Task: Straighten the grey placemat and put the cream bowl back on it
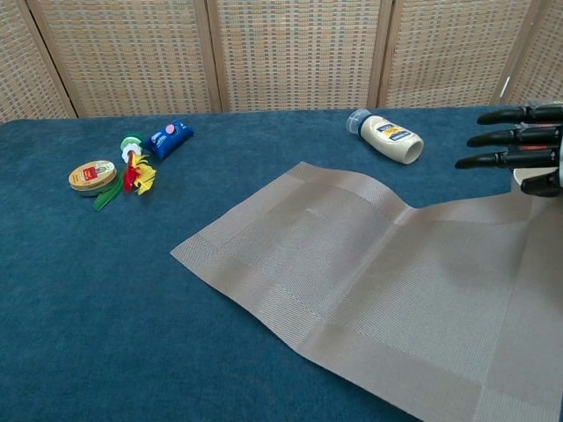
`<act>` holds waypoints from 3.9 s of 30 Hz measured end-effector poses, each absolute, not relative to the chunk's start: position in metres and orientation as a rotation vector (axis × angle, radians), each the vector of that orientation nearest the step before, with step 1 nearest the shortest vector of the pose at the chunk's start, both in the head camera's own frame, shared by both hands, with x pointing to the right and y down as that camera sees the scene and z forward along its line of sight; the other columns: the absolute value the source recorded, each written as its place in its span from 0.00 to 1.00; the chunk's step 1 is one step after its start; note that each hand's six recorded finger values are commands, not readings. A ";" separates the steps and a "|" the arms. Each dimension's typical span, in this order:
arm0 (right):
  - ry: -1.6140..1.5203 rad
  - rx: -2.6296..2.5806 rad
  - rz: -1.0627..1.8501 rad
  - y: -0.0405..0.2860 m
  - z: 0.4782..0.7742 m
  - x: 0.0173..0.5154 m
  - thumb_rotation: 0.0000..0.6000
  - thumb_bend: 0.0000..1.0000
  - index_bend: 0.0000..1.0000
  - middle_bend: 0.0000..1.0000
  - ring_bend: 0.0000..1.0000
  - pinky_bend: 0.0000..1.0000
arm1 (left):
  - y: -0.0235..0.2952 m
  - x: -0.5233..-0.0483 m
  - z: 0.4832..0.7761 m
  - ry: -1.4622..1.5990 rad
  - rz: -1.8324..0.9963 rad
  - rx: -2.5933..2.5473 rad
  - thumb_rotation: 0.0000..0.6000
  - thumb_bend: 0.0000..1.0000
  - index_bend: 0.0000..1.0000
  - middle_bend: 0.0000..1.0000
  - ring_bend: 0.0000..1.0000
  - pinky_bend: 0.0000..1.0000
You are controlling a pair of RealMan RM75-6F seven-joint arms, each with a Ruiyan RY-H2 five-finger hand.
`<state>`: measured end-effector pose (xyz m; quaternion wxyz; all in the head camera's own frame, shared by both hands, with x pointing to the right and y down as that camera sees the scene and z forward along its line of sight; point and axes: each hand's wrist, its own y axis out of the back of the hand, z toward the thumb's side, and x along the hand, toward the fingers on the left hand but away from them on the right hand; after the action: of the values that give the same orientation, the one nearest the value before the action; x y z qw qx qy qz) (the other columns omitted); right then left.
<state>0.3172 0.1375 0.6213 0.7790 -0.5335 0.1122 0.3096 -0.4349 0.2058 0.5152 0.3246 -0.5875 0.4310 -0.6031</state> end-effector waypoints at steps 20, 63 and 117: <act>0.240 -0.874 0.806 0.054 0.626 0.317 1.00 0.00 0.03 0.00 0.00 0.00 | 0.204 -0.437 0.523 1.111 -1.608 -1.543 1.00 0.00 0.00 0.00 0.00 0.00; -1.056 -1.582 1.255 0.216 0.556 0.391 1.00 0.00 0.05 0.00 0.00 0.00 | 0.161 -0.264 0.704 0.397 -1.035 -1.864 1.00 0.04 0.17 0.00 0.00 0.00; -1.066 -1.587 1.224 0.215 0.551 0.387 1.00 0.00 0.08 0.00 0.00 0.00 | 0.139 -0.184 0.736 0.290 -1.030 -1.868 1.00 0.40 0.34 0.00 0.00 0.00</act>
<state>0.3871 0.2147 0.5513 0.4221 -0.6337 -0.4258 0.4889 -0.1839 0.1391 0.7362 0.4745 -0.7639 0.1185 -0.4211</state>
